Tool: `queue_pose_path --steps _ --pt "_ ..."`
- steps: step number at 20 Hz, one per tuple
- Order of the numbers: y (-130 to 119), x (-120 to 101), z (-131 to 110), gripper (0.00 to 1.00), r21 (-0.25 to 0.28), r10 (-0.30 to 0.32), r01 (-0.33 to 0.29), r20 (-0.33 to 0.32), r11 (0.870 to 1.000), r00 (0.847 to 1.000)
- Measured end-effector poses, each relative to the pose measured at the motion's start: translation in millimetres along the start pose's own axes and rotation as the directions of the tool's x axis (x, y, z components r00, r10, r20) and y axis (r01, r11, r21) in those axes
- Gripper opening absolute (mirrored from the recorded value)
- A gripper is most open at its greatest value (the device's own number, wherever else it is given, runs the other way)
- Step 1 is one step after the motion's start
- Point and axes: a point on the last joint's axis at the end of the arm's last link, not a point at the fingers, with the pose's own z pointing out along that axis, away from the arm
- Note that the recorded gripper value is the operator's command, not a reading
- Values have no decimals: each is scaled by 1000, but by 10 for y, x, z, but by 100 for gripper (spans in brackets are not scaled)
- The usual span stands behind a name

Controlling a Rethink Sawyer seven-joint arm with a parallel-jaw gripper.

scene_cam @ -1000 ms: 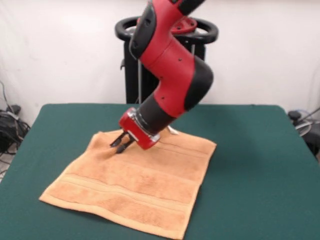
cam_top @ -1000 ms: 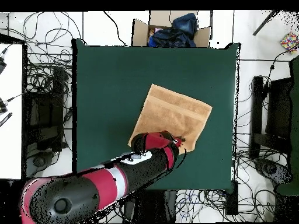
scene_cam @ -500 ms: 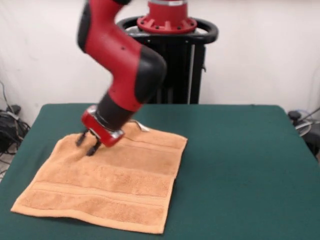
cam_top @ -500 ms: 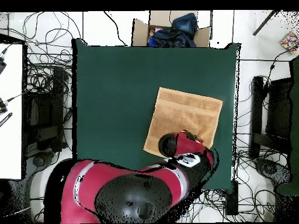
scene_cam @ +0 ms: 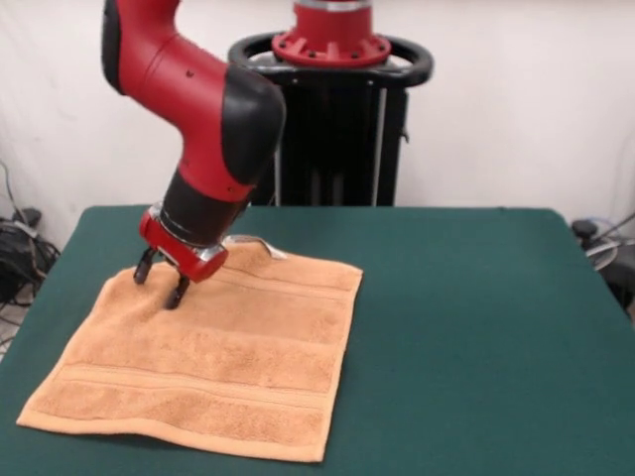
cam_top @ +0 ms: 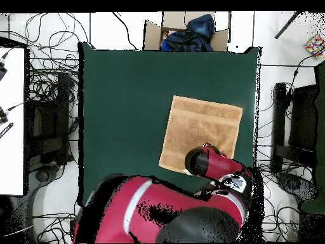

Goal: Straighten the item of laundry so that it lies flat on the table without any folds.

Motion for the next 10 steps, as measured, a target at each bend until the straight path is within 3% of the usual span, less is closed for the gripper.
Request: queue_pose_path --steps 5,10 --pt "-19 -40 -7 100 -58 16 -18 -38 998 999" --pt "7 -58 -53 100 -144 48 -63 -106 988 993"
